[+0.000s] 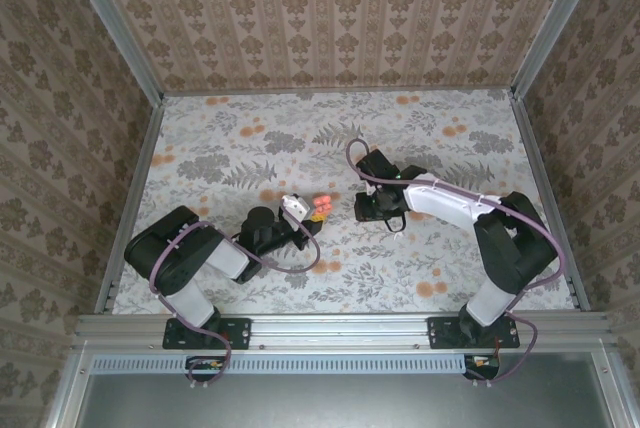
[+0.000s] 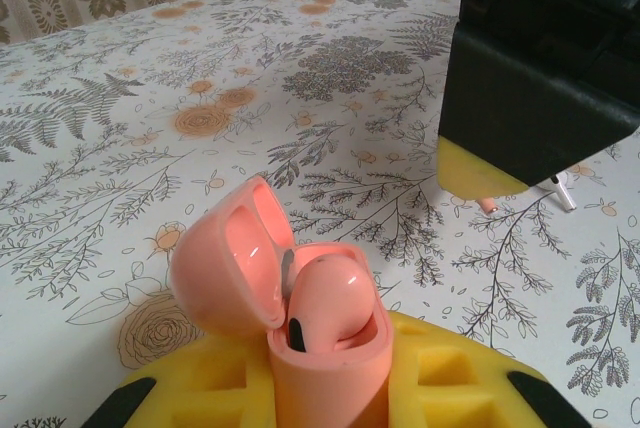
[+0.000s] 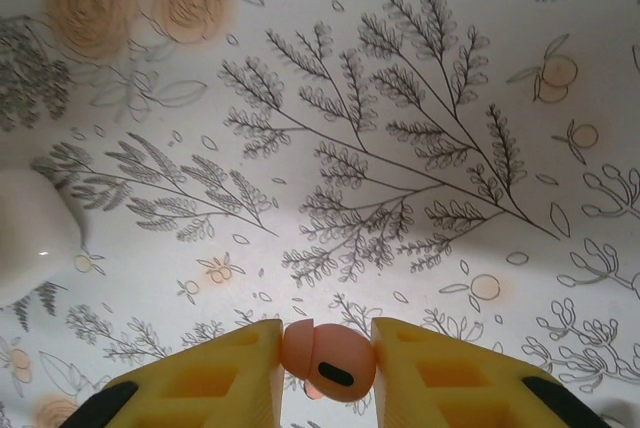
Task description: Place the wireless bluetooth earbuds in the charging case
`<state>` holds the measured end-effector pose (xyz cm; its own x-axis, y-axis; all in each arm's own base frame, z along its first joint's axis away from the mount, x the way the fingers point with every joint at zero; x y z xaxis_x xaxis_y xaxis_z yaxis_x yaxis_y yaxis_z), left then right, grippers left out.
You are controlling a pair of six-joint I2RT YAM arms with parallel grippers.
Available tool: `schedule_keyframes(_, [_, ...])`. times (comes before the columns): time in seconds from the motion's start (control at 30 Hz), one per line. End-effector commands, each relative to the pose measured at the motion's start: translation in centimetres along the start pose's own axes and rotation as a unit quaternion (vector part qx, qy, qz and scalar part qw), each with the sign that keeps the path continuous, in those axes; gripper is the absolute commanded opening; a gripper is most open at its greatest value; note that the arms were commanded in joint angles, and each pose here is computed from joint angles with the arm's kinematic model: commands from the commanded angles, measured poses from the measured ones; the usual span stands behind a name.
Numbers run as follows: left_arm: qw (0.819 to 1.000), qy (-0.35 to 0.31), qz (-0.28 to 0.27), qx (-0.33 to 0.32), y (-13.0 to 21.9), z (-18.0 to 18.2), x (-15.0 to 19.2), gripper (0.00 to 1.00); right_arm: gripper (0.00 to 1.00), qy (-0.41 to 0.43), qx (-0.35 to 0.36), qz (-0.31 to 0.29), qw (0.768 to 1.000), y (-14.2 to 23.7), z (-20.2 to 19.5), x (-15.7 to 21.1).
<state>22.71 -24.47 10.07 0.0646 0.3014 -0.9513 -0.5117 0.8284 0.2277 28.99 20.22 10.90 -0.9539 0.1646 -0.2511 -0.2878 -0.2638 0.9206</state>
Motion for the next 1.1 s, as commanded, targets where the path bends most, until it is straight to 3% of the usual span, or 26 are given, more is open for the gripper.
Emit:
schedule_keyframes(0.0, [1.000,0.003,-0.030,-0.001,-0.4,0.6,-1.4,0.16,0.29,-0.006,-0.038,-0.037,0.999,0.9,1.0,-0.6])
schedule_keyframes(0.43, [0.999,0.001,-0.034,-0.002,-0.3,0.6,-1.7,0.16,0.29,0.006,-0.111,-0.102,0.989,2.4,2.0,-1.2])
schedule_keyframes(1.07, [0.998,0.001,-0.056,0.007,-0.2,0.6,-3.0,0.16,0.29,0.070,-0.223,-0.206,0.950,6.0,4.9,-0.6])
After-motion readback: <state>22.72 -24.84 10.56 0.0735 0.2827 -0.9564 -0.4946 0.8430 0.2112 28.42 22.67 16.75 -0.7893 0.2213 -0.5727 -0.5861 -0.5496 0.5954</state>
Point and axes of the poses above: each hand's point on the last joint's axis, 136 mm out from that joint toward the fingers, its own y axis back along the fingers, its own z axis along the line the jaws close on, x = y × z, the point moved 5 cm from there along y, back along the fingers, and after that the axes turned 14 degrees about -y, right-handed, at the moved point
